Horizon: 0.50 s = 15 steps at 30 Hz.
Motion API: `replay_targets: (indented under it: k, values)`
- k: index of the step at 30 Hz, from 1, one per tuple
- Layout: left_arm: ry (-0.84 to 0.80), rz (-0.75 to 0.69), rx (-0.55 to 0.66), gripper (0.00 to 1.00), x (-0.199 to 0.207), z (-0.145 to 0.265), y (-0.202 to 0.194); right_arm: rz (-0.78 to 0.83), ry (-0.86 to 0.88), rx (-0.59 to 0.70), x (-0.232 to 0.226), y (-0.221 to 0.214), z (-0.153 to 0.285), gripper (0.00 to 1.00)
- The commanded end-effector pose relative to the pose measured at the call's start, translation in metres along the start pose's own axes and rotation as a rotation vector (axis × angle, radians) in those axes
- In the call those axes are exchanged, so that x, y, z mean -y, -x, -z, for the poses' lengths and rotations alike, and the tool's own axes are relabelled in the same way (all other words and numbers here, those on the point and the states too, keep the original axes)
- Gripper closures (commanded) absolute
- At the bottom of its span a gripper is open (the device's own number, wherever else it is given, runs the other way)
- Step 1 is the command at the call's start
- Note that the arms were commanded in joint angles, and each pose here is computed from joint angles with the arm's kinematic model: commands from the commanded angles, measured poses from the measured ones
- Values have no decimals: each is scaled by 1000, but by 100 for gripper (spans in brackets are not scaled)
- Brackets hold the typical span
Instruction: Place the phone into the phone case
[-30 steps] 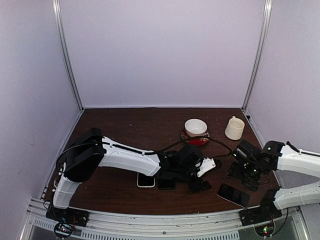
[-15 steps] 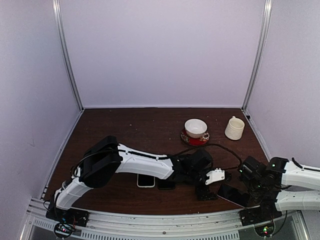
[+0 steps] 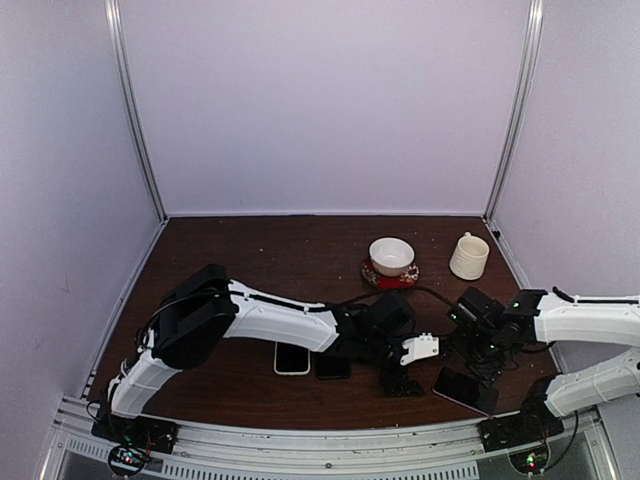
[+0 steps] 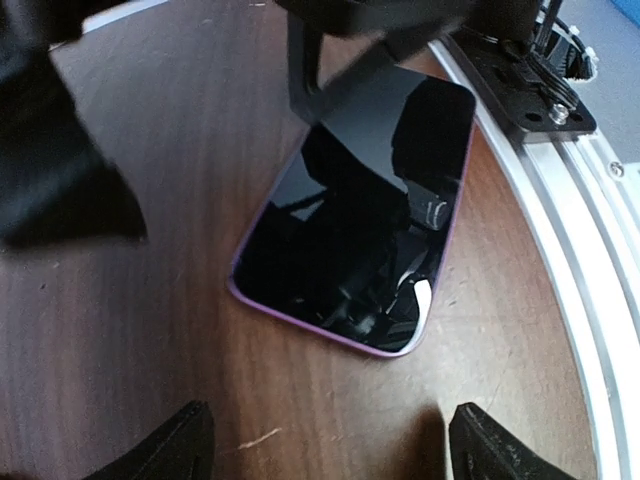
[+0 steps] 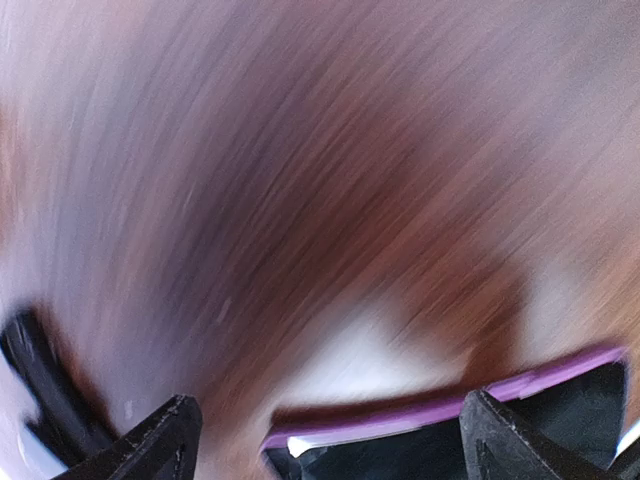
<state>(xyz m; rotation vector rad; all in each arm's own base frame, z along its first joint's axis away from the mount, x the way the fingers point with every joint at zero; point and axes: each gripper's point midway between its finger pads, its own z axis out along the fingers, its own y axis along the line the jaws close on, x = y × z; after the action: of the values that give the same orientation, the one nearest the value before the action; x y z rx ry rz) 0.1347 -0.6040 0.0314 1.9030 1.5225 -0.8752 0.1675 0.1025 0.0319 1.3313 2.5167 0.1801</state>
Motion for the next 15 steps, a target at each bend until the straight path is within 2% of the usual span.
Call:
replay_targets:
  k: [1, 5, 8, 12, 15]
  values:
    - [16, 22, 40, 15, -6, 15, 12, 173, -18, -135, -17, -29, 15, 5]
    - [-13, 13, 53, 14, 7, 11, 15, 223, -63, -61, -4, 0, 42, 3]
    - [-19, -8, 79, 13, 10, 9, 26, 174, -144, -11, 37, 22, 51, 1]
    - [3, 39, 48, 15, 0, -5, 25, 45, -154, -30, 78, 18, 27, 1]
    - [49, 69, 59, 15, -7, -6, 23, -10, -164, -46, 91, 12, 11, 1]
